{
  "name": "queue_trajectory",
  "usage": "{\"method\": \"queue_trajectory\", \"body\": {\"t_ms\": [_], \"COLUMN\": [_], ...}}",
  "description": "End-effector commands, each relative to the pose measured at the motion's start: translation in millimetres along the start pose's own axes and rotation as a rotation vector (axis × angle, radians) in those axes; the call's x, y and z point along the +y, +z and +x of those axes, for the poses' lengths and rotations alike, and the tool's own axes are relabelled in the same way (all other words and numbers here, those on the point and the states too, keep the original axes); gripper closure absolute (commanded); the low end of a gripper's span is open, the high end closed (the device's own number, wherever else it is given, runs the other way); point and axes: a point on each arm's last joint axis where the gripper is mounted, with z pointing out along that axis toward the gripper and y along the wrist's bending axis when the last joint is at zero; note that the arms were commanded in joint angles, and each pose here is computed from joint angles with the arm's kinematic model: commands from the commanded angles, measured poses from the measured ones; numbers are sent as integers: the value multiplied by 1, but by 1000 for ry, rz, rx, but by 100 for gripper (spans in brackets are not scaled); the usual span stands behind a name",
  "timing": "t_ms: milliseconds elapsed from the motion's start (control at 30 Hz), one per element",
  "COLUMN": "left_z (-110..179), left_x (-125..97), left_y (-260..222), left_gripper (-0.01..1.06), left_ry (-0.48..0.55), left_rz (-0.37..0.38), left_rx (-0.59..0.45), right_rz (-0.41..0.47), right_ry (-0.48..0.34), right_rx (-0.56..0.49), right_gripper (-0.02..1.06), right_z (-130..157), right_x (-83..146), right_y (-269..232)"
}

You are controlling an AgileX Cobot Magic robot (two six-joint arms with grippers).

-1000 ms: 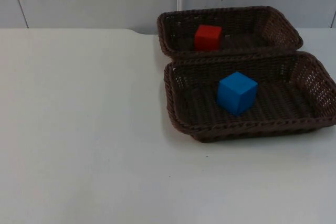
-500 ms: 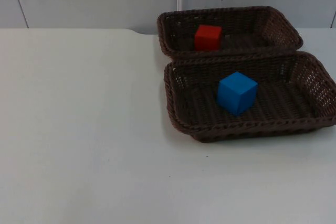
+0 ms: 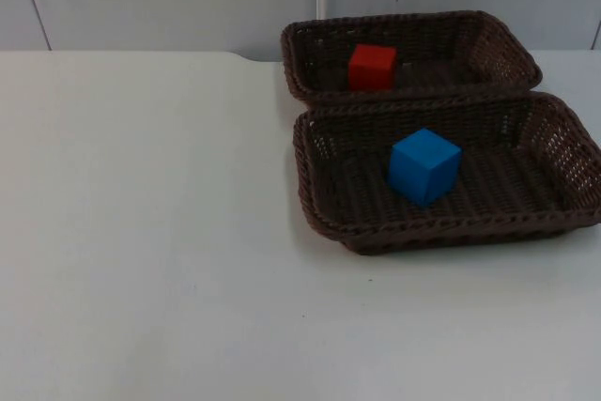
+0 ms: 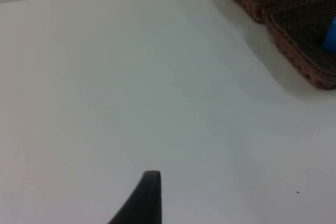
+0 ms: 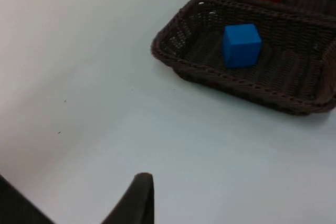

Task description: Pick up one cube with the left hand and place it into the upper basket. Pick up one cube with the right hand and place it into the lower basket.

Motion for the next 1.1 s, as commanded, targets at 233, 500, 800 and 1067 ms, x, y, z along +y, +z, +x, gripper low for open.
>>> {"method": "queue_trajectory", "body": {"t_ms": [233,500,800,1067], "left_z": [1,1,1,1], "left_x": [0,0,0,0], "left_y": [0,0,0,0], "left_gripper": [0,0,0,0], "left_ry": [-6,-6,-6,-6], "left_rz": [-6,-6,-6,-6], "left_rx": [3,3,3,3], "right_rz": [175,312,429,488], "right_ry": [89,160,221,251], "right_rx": [-6,-6,-6,-6], "right_gripper": [-1,-1,-1,-1], "right_z": [0,0,0,-1], "right_x": [2,3,4,4], "right_y": [0,1,1,1]}}
